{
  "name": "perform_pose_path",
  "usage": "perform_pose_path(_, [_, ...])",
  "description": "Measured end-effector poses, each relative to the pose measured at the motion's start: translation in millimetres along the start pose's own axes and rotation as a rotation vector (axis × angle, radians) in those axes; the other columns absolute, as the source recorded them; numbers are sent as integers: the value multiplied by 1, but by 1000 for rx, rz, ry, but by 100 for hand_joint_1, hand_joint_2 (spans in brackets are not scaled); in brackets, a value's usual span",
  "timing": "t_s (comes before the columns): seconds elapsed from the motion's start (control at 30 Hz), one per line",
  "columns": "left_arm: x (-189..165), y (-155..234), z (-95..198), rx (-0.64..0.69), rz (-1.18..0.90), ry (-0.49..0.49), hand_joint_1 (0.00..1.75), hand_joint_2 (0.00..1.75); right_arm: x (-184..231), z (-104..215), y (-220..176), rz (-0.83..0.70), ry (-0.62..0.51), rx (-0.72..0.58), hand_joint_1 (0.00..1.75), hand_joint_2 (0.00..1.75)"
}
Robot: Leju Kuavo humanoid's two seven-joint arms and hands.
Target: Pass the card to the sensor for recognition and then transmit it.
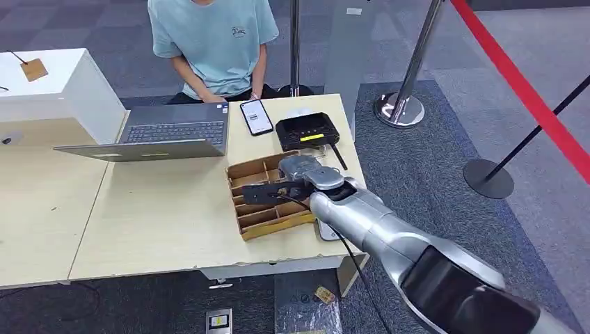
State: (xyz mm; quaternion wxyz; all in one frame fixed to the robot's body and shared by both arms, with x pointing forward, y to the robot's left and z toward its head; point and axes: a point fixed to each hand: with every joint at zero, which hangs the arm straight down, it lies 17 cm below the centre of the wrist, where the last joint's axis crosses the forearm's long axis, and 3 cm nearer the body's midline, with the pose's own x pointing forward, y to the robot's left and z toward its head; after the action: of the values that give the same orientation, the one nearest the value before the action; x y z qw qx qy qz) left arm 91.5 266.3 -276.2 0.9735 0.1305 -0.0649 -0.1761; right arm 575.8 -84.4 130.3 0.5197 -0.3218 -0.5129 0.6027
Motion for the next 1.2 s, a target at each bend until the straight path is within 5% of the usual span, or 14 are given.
perform_pose_path(0.23, [0,0,0,1,-3,-1,0,175,4,-2,-15,-9,-14,-37,175,175])
perform_pose_path(1.0, [3,2,0,9,-8,-20,0,175,35,-1,-154,74,-65,-267,175,175])
perform_pose_path(1.13, [3,2,0,10,-14,-20,0,175,28,0,-189,128,-43,-357,175,175])
perform_pose_path(1.2, [3,2,0,11,-20,-21,0,175,27,7,-222,175,-37,-507,175,175])
